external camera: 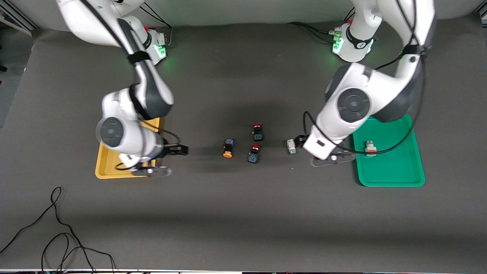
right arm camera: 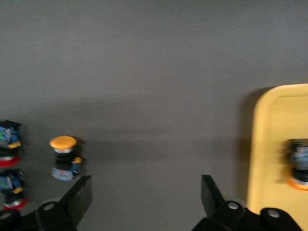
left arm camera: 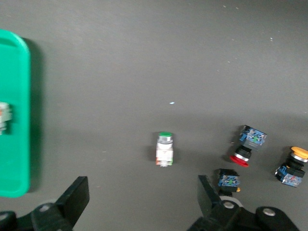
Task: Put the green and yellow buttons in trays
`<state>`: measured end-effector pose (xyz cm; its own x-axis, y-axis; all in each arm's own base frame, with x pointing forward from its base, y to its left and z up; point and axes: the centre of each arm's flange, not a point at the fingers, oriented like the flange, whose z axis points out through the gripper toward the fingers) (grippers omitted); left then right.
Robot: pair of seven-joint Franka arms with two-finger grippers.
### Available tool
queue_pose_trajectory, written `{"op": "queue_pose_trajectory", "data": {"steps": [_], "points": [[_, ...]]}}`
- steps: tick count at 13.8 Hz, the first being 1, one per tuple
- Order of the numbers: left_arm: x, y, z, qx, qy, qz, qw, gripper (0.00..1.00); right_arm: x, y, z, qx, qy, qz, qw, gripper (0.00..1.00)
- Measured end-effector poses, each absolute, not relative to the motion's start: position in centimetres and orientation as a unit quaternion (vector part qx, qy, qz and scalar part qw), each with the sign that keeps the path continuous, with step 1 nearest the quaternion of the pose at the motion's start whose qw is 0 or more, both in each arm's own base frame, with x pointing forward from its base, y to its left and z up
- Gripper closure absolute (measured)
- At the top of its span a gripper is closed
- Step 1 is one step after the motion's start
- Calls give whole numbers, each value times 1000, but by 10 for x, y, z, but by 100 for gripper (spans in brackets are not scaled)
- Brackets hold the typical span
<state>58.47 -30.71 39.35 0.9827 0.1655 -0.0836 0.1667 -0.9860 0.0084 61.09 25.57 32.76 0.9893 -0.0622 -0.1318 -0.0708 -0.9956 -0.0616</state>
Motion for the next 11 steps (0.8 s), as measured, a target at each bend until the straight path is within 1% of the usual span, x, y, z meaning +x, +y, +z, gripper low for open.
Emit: {"op": "queue_pose_trajectory", "data": {"steps": [3,6,8,11], "points": [[574,-325,320,996,78,-45,13,0,616,297,302,-996,62,61,20,0],[556,-336,246,995,85,-52,16,0,611,337,266,-995,88,41,14,0],[548,-340,221,994,87,-64,10,0,607,352,242,-996,87,26,15,0],[544,-336,208,993,89,-74,4,2,601,371,209,-997,78,12,23,0]]}}
